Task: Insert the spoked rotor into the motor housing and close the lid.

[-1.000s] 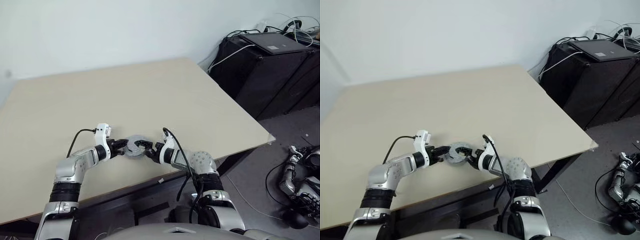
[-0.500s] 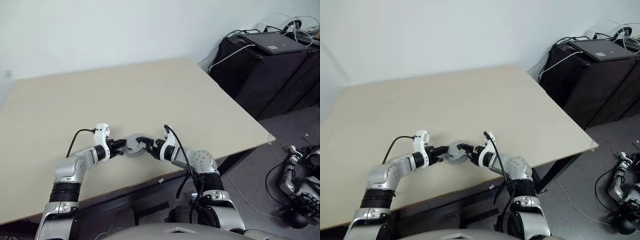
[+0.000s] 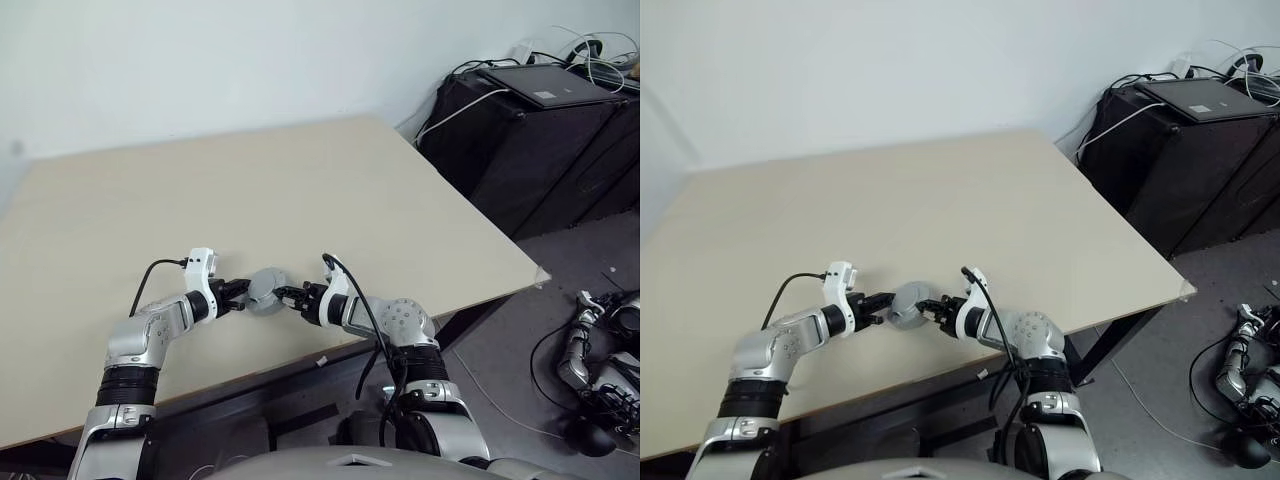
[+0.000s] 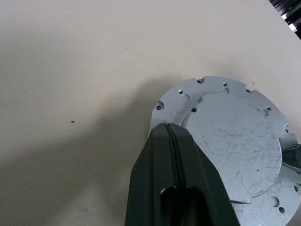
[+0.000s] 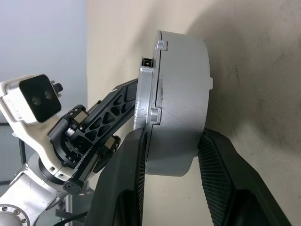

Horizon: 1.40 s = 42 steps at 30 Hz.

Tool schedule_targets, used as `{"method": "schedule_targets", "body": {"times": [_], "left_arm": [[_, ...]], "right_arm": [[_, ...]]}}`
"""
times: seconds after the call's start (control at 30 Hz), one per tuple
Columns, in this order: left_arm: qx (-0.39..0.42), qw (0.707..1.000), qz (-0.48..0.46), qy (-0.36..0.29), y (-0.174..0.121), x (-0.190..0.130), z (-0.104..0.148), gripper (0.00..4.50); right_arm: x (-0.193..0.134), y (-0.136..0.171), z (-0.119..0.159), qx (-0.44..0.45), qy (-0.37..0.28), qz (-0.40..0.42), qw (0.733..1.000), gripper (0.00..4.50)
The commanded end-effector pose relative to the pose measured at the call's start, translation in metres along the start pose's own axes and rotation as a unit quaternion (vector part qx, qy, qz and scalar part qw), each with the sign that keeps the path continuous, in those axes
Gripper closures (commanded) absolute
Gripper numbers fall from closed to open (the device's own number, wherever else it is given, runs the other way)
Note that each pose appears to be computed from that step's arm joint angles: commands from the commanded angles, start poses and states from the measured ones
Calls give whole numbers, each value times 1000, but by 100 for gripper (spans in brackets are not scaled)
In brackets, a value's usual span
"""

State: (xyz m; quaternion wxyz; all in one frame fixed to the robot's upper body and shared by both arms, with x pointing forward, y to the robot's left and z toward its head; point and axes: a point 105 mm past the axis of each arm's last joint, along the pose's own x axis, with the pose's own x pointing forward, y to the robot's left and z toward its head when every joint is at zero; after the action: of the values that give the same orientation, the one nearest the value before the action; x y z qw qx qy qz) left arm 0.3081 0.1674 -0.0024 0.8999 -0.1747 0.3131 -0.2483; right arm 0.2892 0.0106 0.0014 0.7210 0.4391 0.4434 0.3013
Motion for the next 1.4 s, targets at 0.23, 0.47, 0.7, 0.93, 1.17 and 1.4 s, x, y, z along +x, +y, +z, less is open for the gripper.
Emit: {"method": "schedule_targets", "body": {"times": [0.23,0.47,0.7,0.93,1.17,1.4], "left_arm": [[3,999,2,-37,-11,4,6,450],[0,979,116,-166,8,-11,45,450],[-16,948,136,-286,0,-42,63,450],[-139,938,48,-313,-19,-54,28,450],[-263,929,-37,-256,-48,-45,-28,363],[-334,905,-93,-246,-64,-51,-46,123]], "right_arm": [[13,34,-19,21,6,75,997,320],[4,32,-8,37,-25,83,996,320],[-7,41,9,51,-63,113,990,320],[-16,58,20,63,-93,161,981,320],[-23,73,17,53,-82,205,974,320],[-24,72,13,50,-70,204,975,320]]}}
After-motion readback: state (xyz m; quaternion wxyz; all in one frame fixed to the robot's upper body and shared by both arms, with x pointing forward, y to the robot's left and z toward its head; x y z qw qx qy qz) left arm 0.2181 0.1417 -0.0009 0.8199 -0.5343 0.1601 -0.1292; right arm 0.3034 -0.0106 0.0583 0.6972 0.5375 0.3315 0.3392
